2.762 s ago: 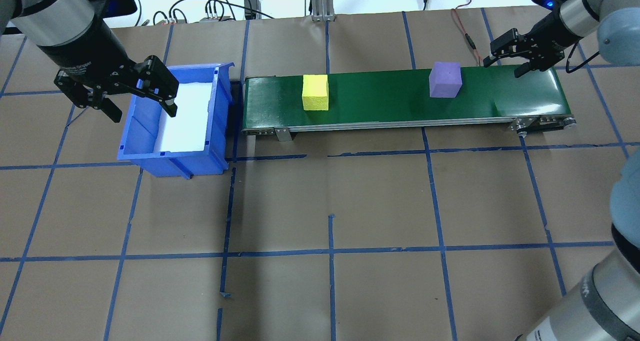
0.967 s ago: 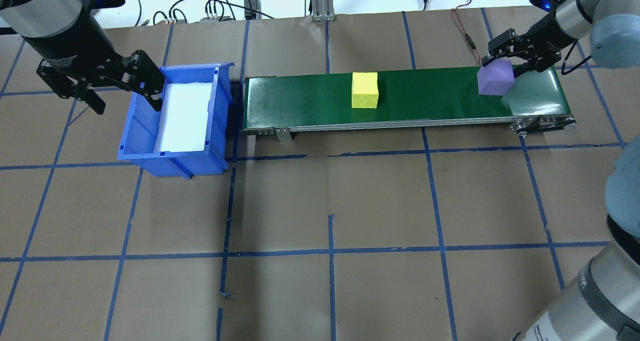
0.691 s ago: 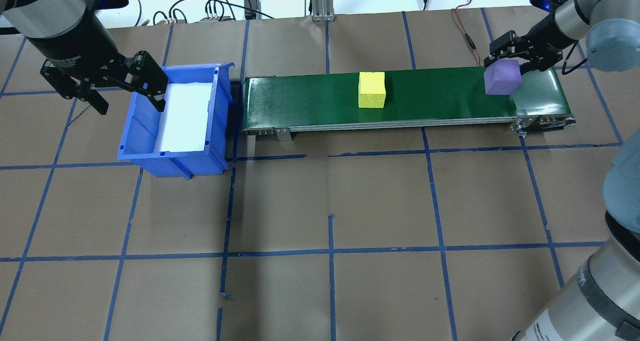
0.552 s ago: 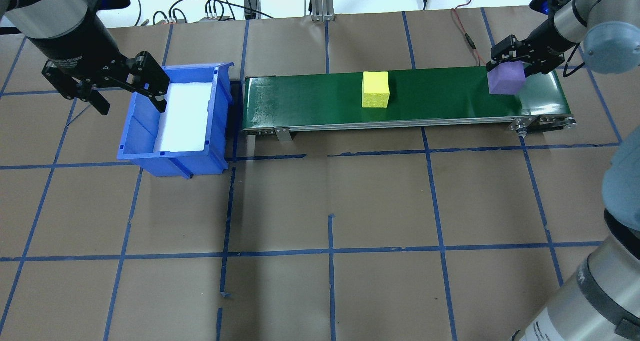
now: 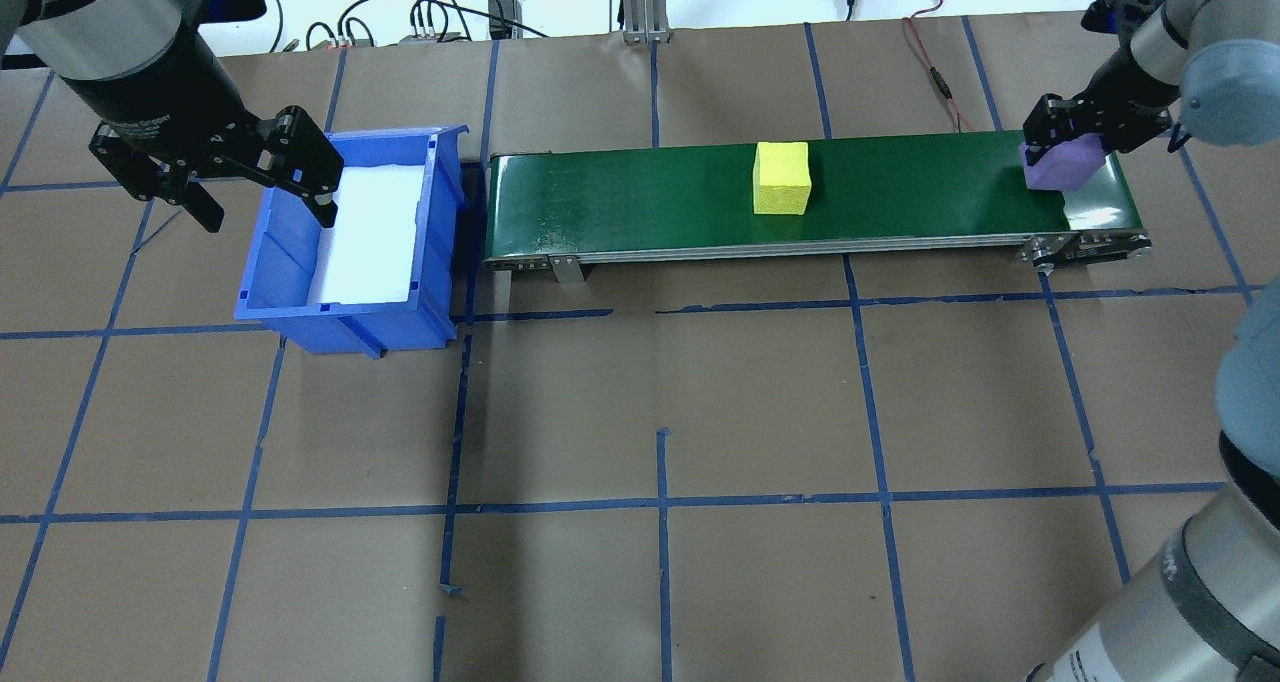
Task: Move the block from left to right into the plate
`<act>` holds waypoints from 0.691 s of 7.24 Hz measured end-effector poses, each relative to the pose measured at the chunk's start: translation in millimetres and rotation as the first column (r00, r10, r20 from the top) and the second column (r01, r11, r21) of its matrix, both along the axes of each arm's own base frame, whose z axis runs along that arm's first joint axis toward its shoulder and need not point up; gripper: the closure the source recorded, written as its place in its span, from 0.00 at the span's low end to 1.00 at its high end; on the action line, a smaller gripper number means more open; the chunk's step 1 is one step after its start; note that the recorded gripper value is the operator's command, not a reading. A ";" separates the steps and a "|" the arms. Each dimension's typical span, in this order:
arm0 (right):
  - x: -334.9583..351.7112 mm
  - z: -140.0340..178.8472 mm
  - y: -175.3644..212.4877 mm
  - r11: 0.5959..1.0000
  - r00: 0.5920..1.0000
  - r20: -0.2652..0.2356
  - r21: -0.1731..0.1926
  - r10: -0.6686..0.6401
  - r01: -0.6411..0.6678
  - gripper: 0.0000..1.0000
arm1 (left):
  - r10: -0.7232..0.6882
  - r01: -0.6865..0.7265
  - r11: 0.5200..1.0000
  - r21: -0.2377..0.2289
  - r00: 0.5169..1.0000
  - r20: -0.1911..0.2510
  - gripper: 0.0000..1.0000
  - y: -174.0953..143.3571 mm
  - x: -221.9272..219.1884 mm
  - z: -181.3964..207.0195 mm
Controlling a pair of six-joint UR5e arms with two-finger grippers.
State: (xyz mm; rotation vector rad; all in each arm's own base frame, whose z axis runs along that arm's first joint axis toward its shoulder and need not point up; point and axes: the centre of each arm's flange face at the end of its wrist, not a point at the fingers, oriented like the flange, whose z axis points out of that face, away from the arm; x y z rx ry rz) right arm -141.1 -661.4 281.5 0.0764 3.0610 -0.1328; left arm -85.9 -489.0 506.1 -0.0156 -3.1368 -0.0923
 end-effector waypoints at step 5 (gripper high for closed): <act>-243.9 7.8 168.5 0.993 0.993 -0.034 0.040 0.109 -0.108 0.74 | -0.003 0.003 1.000 -0.002 1.000 -0.002 0.00 -0.2 1.5 0.9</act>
